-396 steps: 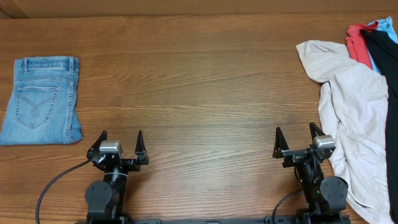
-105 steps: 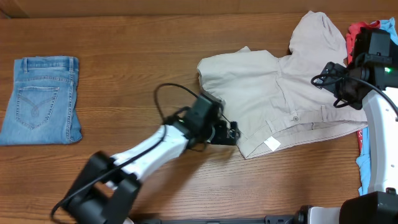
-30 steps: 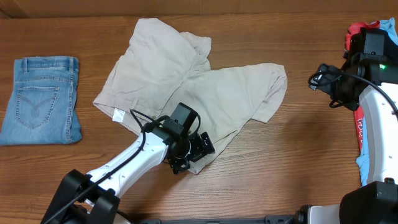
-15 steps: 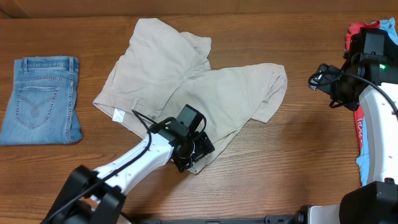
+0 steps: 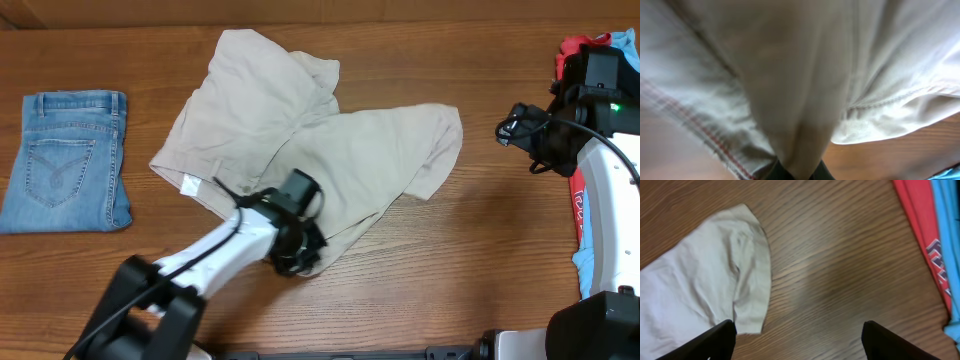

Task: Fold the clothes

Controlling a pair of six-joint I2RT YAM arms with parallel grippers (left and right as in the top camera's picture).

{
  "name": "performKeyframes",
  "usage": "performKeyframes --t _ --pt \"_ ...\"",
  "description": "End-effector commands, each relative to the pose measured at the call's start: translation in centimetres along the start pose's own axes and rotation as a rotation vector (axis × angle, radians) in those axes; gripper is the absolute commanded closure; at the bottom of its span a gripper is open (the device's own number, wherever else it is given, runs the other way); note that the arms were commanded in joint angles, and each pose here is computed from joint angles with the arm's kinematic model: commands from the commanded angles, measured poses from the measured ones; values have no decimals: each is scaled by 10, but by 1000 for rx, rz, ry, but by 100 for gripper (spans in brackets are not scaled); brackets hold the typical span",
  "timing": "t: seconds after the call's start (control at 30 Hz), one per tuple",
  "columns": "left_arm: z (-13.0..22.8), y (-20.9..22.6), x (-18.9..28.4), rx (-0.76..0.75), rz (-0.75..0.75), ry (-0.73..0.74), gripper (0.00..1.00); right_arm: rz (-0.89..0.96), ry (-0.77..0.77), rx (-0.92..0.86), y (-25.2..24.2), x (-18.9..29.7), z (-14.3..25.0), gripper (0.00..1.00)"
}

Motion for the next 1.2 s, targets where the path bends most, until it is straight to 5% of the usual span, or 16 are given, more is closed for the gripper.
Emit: performKeyframes --t 0.0,0.47,0.87,1.03,1.17 --pt "-17 10 39 -86 56 -88 96 -61 39 43 9 -3 6 18" --pt "-61 34 185 -119 237 -615 96 -173 318 260 50 -97 73 21" --pt "-62 34 209 -155 240 -701 94 -133 413 296 55 -155 100 22" --pt "-63 36 209 -149 231 -709 93 -129 440 291 50 -161 109 46" --pt "-66 39 210 -148 210 -724 94 -169 452 285 57 -159 111 86"
Point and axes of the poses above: each gripper's point midway between its finger pads, its own x axis back along the fingers, its own y axis along the line the jaws close on, z = x × y, the point moved 1 cm from there along x, back along the fingers, and after that the axes turned 10 degrees about -x, right-handed, at the moved point
